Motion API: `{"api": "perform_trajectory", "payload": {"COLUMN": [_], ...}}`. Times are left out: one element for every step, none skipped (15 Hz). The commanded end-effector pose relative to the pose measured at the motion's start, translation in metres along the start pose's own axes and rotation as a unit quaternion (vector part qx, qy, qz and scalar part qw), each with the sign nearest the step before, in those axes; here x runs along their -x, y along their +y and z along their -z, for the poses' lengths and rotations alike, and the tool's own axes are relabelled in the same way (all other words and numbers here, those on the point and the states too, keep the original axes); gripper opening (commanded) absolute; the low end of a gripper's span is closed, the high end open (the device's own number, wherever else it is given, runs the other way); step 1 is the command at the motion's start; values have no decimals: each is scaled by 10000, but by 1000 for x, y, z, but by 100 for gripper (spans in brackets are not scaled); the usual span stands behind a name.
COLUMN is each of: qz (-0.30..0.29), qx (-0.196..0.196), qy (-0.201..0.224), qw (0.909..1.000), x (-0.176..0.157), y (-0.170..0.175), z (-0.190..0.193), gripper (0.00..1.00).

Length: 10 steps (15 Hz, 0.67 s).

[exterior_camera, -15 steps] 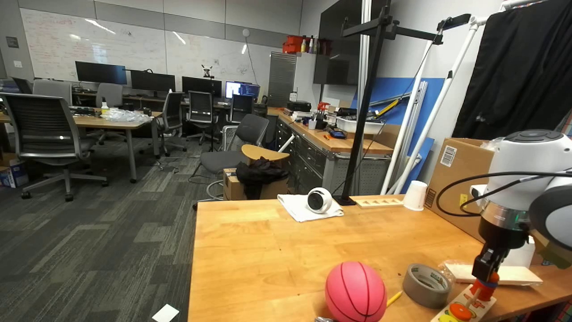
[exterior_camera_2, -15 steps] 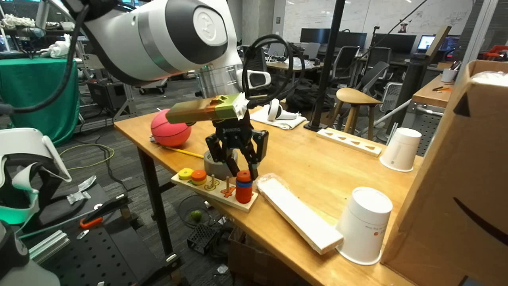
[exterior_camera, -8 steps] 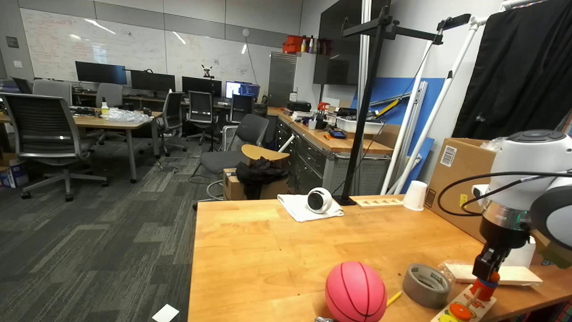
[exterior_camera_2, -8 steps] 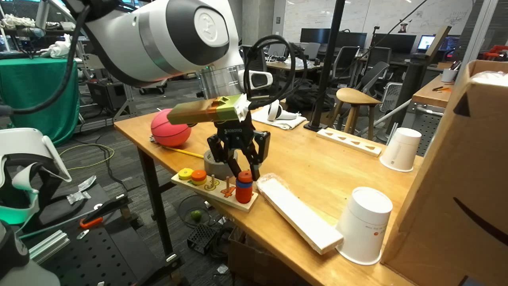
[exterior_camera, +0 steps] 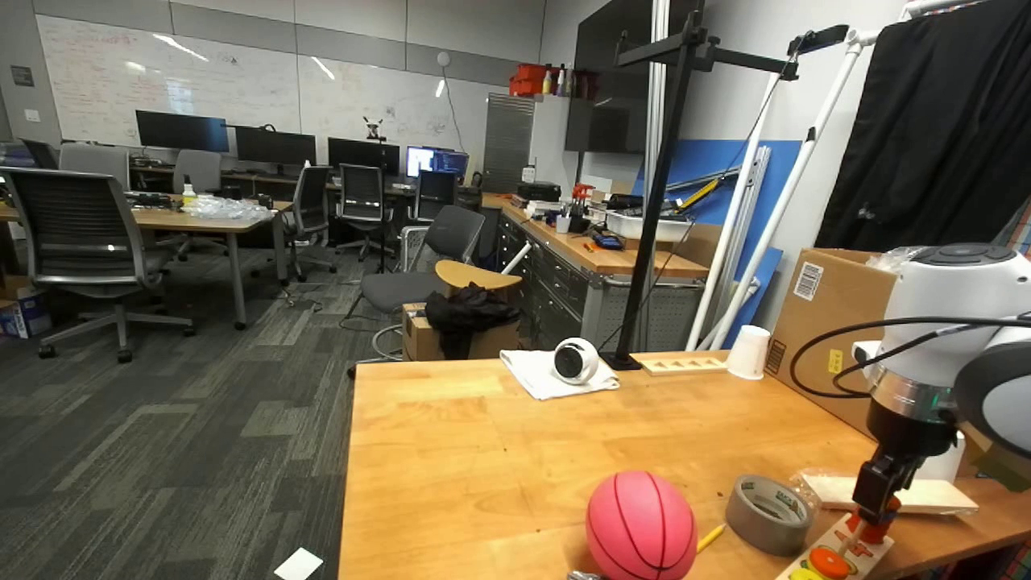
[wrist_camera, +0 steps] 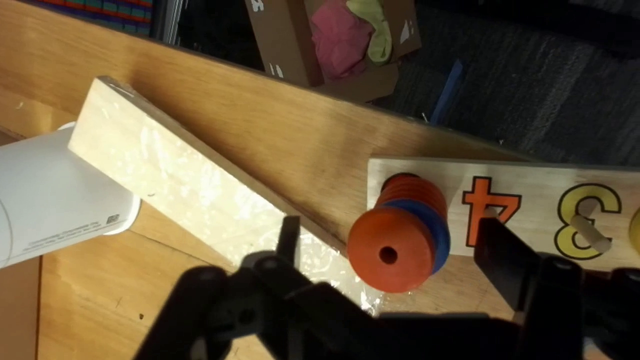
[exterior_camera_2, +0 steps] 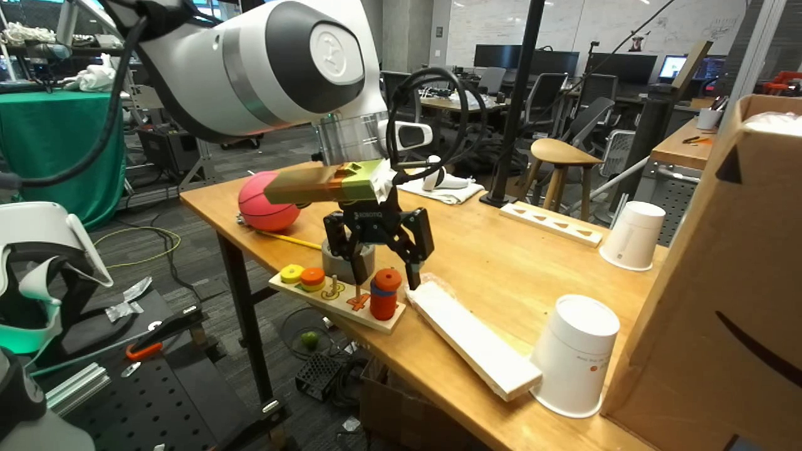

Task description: Stick the discs on the table to the rod on the far right of the wooden rack

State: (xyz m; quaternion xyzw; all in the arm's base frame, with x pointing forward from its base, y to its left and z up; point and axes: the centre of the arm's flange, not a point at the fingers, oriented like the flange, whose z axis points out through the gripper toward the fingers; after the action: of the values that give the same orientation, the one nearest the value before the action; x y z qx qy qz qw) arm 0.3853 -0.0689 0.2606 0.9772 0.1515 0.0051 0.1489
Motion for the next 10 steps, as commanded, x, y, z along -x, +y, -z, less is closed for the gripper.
{"api": "perform_trajectory", "payload": {"qz": [-4,-1,5,9,13,18,25,40,42,46], "qx": [-92,-98,-102,-105,-104,-108,-99,-72,-45,12], "qy": [77,76,79,81,85,104,118,143,173,236], "qw": [9999,9999,9999,9999,9999,9999,9999,9999,9998,9997], "x": [1,1,1,0,0,0,-1,-2,-3,-5], "y": [2,2,1,1,0,0,-1,0,1,3], "z": [-3,-3,-3,-3,-3,-2,0,3,6,13], "gripper": [100,100,100,100,100,99,100,100,100,100]}}
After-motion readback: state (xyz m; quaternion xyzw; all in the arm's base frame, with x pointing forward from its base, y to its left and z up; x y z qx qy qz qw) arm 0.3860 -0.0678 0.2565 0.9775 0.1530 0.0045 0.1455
